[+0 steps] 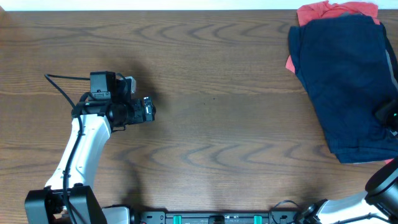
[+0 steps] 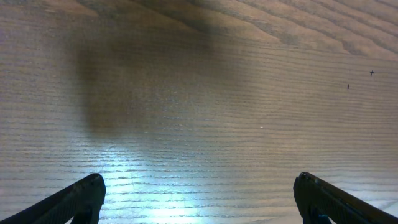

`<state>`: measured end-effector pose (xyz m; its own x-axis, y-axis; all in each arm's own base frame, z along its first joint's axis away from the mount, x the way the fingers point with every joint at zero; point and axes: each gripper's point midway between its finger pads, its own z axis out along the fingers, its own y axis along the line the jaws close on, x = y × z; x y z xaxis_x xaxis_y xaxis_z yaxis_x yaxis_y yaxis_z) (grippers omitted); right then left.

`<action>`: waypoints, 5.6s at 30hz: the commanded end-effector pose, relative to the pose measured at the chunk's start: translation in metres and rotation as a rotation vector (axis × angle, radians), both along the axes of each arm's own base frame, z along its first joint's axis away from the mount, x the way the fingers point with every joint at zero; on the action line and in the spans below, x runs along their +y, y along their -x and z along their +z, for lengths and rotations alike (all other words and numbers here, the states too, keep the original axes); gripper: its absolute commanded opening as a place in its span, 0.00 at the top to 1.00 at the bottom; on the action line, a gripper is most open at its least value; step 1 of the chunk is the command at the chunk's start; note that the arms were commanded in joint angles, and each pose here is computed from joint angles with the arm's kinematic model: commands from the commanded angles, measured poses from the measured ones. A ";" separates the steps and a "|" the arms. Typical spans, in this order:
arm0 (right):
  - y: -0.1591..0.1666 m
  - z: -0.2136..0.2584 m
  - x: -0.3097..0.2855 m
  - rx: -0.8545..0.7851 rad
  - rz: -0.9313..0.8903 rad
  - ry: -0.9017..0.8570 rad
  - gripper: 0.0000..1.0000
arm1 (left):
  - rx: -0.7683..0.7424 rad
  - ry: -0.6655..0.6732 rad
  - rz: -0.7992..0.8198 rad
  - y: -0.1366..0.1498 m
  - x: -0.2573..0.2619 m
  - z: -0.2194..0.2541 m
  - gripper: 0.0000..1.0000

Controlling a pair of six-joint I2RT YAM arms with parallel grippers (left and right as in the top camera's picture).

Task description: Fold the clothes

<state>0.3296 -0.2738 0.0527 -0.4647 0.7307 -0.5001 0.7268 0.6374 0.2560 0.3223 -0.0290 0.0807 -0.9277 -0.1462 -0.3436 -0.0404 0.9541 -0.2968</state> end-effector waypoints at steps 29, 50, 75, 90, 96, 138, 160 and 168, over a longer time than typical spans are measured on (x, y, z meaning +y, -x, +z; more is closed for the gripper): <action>-0.074 0.145 0.535 -0.533 1.176 -0.195 0.99 | -0.323 -0.042 0.361 0.023 0.099 0.111 0.02; 0.000 0.117 0.644 -0.506 1.480 -0.270 0.01 | -0.278 -0.066 0.415 0.024 0.116 0.099 0.02; 0.080 0.034 0.640 -0.101 1.778 -0.427 0.26 | -0.181 -0.052 0.343 0.005 0.109 0.060 0.02; 0.071 0.055 0.623 -0.105 1.798 -0.367 0.23 | -0.221 -0.013 0.331 -0.002 0.107 0.066 0.02; -0.034 0.076 0.537 -0.075 1.488 0.090 0.01 | -0.353 0.059 0.137 -0.031 0.065 0.083 0.02; -0.068 -0.056 0.415 0.375 0.959 0.103 0.01 | -0.092 -0.315 -0.055 -0.120 0.028 -0.029 0.02; -0.134 -0.093 0.412 0.179 0.999 0.211 0.01 | -0.047 -0.299 0.020 -0.106 0.044 -0.020 0.02; -0.157 -0.134 0.460 0.123 1.214 0.187 0.01 | -0.040 -0.301 0.073 -0.096 0.066 -0.005 0.02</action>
